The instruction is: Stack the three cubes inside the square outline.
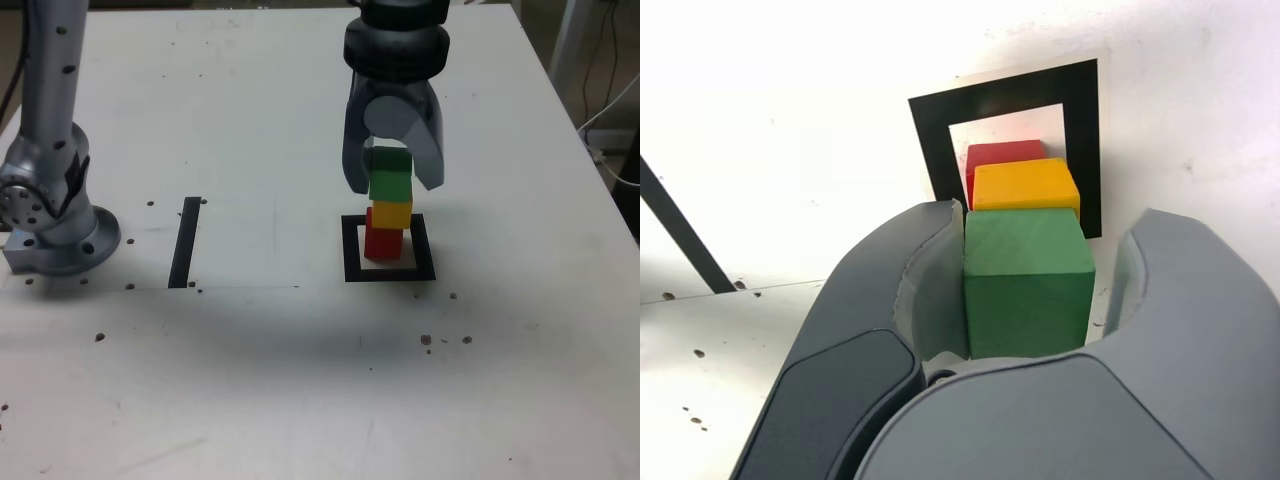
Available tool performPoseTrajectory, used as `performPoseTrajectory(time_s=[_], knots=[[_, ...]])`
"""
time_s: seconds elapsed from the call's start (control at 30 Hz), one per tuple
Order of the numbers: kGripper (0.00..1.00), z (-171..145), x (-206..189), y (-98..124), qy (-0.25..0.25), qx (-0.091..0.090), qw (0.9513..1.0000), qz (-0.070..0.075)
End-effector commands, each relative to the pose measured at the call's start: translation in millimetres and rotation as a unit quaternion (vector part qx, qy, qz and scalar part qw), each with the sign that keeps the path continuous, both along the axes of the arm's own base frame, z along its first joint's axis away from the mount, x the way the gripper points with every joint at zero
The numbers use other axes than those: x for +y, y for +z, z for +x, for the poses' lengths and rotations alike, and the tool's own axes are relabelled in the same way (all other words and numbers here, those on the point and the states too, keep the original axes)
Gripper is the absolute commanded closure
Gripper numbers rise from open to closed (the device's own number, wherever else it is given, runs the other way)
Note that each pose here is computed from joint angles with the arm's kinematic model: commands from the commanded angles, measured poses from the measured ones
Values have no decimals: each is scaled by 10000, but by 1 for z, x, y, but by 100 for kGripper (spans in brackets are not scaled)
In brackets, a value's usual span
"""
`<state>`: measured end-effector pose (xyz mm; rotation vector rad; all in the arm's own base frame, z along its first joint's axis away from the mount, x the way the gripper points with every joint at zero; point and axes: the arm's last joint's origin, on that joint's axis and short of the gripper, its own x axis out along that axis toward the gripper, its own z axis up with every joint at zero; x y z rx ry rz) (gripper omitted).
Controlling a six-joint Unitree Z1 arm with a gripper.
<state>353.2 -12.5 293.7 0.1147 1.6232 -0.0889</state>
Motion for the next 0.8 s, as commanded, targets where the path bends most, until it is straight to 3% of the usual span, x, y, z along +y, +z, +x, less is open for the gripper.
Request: performPoseTrajectory(time_s=[0.0,0.37,0.63,0.77], knots=[[1,-3,1,7,31,-88,10000,15],[0,-14,1,20,53,-155,9998,63],[0,-43,-5,51,2,-484,9988,72],[0,-65,-5,57,12,-503,9987,41]])
